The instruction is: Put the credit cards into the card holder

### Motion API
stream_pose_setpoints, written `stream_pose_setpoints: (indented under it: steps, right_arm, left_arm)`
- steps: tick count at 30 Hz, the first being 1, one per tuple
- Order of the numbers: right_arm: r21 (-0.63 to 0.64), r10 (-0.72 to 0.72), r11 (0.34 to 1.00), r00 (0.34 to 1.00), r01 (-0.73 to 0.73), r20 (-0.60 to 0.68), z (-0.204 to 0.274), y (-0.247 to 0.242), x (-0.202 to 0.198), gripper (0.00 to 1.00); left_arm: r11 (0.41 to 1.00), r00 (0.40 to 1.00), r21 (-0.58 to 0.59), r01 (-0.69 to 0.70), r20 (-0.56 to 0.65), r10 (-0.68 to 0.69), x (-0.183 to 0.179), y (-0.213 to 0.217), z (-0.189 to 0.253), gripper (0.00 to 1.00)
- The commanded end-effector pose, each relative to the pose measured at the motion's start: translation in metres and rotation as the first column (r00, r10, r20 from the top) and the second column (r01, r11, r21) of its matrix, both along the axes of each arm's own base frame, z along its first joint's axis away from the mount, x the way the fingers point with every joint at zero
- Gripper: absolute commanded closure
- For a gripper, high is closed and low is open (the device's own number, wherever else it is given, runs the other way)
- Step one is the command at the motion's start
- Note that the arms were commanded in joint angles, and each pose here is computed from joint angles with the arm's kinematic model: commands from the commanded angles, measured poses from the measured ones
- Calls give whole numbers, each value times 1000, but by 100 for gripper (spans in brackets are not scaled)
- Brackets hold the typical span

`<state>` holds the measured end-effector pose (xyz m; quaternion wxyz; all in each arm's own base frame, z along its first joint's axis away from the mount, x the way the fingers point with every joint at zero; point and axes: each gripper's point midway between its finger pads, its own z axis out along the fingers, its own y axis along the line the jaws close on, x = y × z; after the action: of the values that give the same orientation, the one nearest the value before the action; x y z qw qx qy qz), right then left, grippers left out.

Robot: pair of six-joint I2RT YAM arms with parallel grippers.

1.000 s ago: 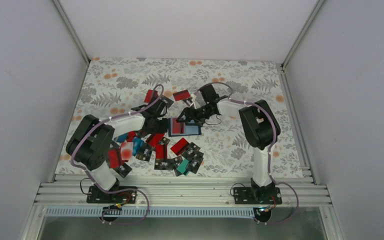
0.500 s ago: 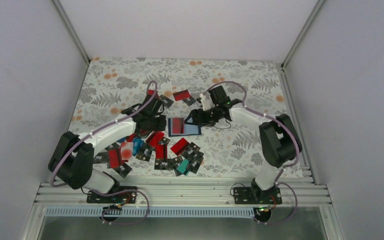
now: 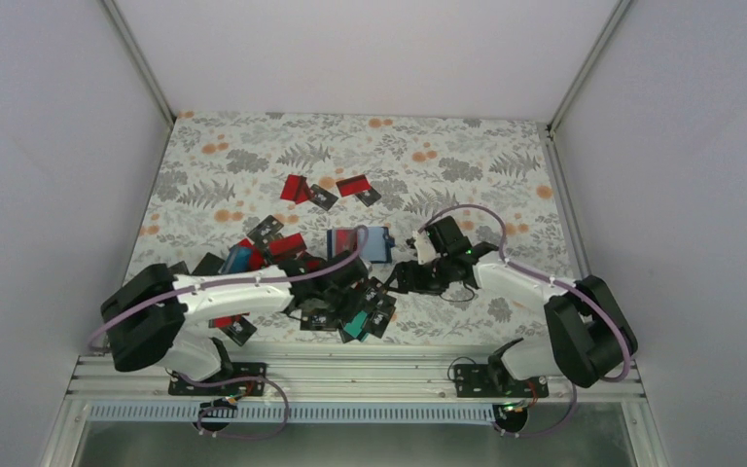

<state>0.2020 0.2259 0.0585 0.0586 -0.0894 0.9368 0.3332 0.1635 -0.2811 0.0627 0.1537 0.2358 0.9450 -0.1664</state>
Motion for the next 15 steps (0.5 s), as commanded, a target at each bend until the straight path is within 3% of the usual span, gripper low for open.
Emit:
stream_pose_setpoints:
  steps: [1, 6, 15]
  right_arm:
    - [-13, -15, 1000, 1000, 15, 5, -6, -3, -12, 25]
    - [-8, -18, 1000, 999, 17, -38, -14, -5, -36, 25]
    - [2, -27, 1000, 999, 28, -47, -10, -13, -55, 25]
  left_arm:
    - [1000, 1000, -9, 21, -19, -21, -15, -22, -18, 60]
    - [999, 997, 19, 30, -70, -29, -32, -30, -44, 59]
    - [992, 995, 120, 29, -95, -18, -51, -22, -73, 47]
